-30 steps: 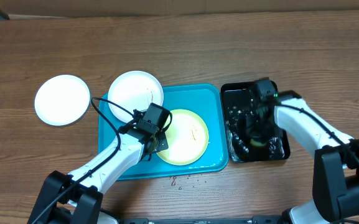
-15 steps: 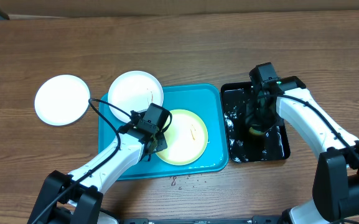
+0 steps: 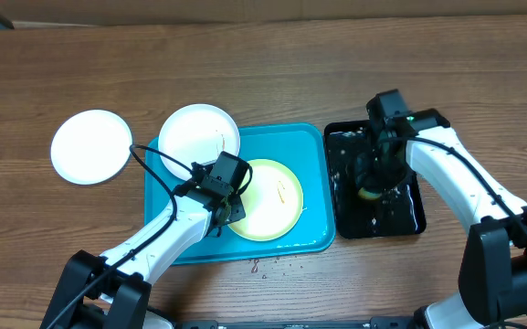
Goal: Clean dirty plates on tray and stack at the side
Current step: 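Grasp the green-yellow sponge in the black tray with the right gripper, then scrub the yellow plate with the sponge while left gripper holds the rim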
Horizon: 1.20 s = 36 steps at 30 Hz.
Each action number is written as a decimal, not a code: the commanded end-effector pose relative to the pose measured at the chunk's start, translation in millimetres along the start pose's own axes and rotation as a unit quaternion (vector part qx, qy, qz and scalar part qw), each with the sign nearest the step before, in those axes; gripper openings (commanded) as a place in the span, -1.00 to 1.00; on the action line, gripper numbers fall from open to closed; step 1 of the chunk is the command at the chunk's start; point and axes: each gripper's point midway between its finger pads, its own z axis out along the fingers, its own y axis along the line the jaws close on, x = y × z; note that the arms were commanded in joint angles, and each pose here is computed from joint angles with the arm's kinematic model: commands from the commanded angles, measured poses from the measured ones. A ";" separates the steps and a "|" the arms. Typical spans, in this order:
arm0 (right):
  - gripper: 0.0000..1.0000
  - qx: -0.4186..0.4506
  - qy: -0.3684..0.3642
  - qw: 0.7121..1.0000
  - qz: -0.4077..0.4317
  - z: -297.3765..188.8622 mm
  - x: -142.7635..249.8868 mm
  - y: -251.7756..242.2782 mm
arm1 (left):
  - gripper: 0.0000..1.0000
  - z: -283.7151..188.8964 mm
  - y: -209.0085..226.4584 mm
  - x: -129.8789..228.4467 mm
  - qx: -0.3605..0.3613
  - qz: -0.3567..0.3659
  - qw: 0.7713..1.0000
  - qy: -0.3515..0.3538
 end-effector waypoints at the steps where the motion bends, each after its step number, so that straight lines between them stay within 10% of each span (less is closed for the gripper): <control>1: -0.92 -0.073 -0.020 0.997 -0.025 -31.5 -16.4 33.9 | -0.31 -0.9 -1.3 -4.8 0.001 0.008 1.000 -0.005; 7: -0.92 -0.111 -0.010 0.988 -0.105 -31.7 0.1 81.2 | -0.90 -1.5 -16.7 -1.7 0.041 0.052 0.998 0.007; 24: -0.85 -0.044 -0.112 0.966 -0.230 28.1 18.4 148.5 | -0.81 -1.5 -16.2 -1.2 0.041 0.057 0.997 0.008; 36: 0.12 -0.043 -0.137 0.963 -0.226 39.4 13.0 146.3 | -0.82 -1.5 -16.3 -1.3 0.041 0.057 0.997 0.008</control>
